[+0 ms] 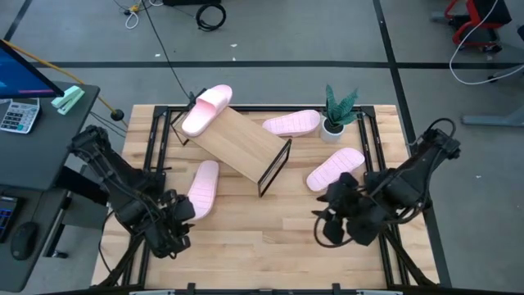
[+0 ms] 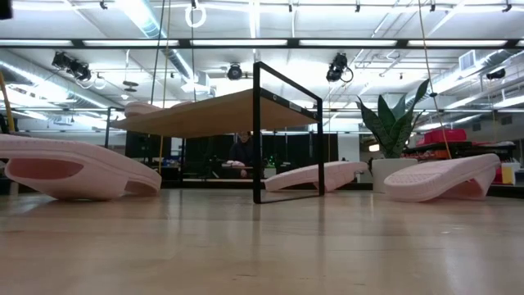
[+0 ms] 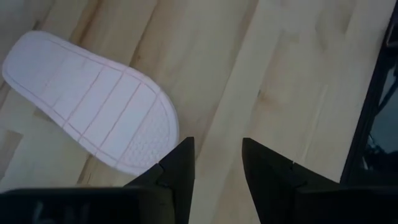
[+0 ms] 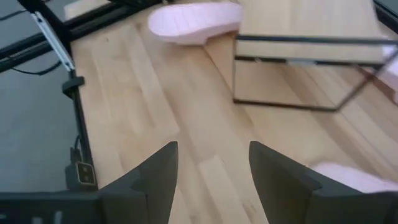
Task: Pick and place slides into the shelf
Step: Put the pink slipper on the shelf
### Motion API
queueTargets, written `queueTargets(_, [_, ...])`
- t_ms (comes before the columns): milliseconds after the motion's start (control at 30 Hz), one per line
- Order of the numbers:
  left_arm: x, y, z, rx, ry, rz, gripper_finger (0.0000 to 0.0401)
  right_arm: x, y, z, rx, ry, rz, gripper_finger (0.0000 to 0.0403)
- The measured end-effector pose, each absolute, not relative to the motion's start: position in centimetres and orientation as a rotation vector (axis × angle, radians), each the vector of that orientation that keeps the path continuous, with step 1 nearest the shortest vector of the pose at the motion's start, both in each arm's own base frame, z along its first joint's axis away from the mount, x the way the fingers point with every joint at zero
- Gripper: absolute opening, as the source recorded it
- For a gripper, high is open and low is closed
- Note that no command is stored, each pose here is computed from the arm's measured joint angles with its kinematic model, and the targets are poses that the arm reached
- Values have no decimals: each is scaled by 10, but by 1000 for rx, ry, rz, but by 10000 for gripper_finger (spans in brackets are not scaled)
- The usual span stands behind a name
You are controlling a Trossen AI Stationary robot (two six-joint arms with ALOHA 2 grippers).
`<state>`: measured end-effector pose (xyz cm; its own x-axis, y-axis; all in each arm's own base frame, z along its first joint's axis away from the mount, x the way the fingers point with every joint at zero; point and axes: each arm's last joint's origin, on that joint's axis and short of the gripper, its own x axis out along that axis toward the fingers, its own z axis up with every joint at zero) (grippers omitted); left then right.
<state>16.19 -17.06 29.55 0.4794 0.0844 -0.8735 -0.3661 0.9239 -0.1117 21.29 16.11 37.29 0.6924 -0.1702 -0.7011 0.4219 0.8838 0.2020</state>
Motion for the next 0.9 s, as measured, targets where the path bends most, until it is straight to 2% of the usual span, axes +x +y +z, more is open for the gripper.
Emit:
queueTargets(267, [170, -163, 296, -270, 1020, 297, 141, 188, 161, 367, 338, 834, -423, 203])
queueTargets(600, [183, -154, 297, -266, 1001, 303, 129, 192, 157, 347, 271, 1025, -390, 203])
queueTargets(900, [183, -153, 297, -264, 1003, 308, 139, 198, 151, 345, 301, 1035, -411, 203])
